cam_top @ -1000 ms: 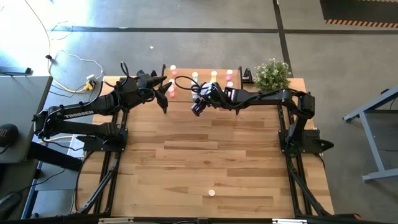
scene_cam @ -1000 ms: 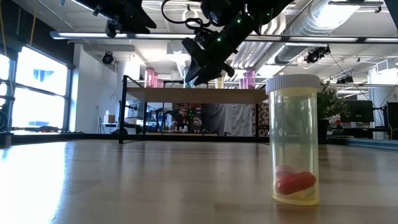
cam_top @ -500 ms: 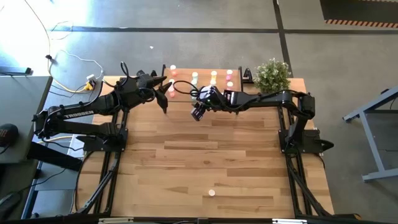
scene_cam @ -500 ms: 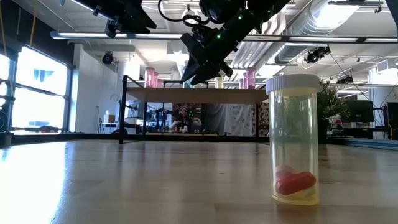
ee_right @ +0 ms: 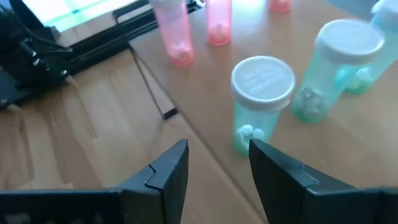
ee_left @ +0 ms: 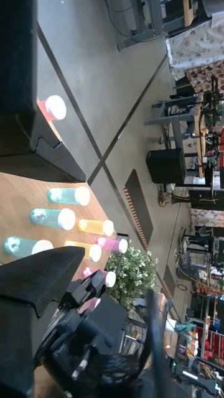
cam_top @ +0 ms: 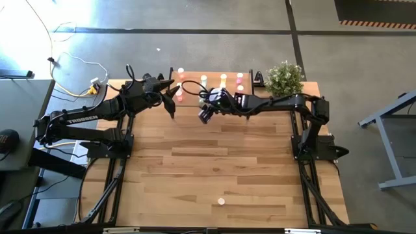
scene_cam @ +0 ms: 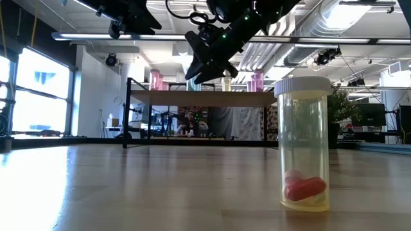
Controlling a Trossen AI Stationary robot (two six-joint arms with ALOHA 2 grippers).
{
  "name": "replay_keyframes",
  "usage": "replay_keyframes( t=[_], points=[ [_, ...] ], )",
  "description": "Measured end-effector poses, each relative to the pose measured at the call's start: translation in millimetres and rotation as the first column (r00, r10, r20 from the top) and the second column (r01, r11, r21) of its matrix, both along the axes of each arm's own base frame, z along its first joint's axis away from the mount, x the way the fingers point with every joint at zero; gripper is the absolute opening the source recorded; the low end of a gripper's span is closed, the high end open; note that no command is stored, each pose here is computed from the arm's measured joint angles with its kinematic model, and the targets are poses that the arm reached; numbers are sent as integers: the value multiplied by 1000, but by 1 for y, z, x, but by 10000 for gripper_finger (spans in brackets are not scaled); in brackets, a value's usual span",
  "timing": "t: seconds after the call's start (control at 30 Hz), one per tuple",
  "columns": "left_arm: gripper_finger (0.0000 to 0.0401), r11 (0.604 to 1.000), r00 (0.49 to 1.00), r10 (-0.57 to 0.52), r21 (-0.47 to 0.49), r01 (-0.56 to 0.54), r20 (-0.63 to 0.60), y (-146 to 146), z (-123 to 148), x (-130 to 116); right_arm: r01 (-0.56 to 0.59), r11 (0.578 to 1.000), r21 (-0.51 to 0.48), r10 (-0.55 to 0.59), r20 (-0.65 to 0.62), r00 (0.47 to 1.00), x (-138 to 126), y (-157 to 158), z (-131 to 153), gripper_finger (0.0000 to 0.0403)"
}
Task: Pick and place medicine bottles onto shelf by color
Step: Put the yellow pill bottle on the shelf aligned with the other yellow pill bottle
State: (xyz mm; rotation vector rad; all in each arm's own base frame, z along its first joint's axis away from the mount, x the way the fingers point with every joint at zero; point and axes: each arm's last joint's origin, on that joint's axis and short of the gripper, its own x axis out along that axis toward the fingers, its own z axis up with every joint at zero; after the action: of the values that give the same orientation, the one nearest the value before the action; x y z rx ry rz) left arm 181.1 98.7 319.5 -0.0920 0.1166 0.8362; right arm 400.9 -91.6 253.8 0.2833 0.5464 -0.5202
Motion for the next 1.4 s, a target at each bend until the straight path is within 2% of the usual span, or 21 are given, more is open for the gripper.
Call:
replay_keyframes(
  t=[0.47, 0.67, 0.8, 1.0, 1.17, 1.4],
  points=[
    [168, 1000, 1000, 0, 0, 0, 0, 0, 0, 0, 56, 998, -14, -56, 9, 998, -2, -11, 1, 161],
    [168, 1000, 1000, 0, 0, 0, 0, 0, 0, 0, 45, 999, 30, -45, -1, 999, 0, 6, -1, 161],
    [168, 1000, 1000, 0, -1, 0, -2, 0, 0, 0, 17, 1000, 16, -17, -1, 1000, 0, 23, 3, 161],
    [168, 1000, 998, -2, -27, 0, -57, -1, -6, -1, 81, 995, -56, -77, 62, 995, -13, 32, 34, 161],
    [168, 999, 996, -45, -27, 43, -82, -3, -7, 0, 107, 992, -65, -96, 148, 984, -33, 29, 67, 161],
    [168, 997, 981, -81, 2, 82, -178, -9, -1, 1, 68, 991, -114, -39, 236, 971, -65, 36, 111, 161]
  ],
)
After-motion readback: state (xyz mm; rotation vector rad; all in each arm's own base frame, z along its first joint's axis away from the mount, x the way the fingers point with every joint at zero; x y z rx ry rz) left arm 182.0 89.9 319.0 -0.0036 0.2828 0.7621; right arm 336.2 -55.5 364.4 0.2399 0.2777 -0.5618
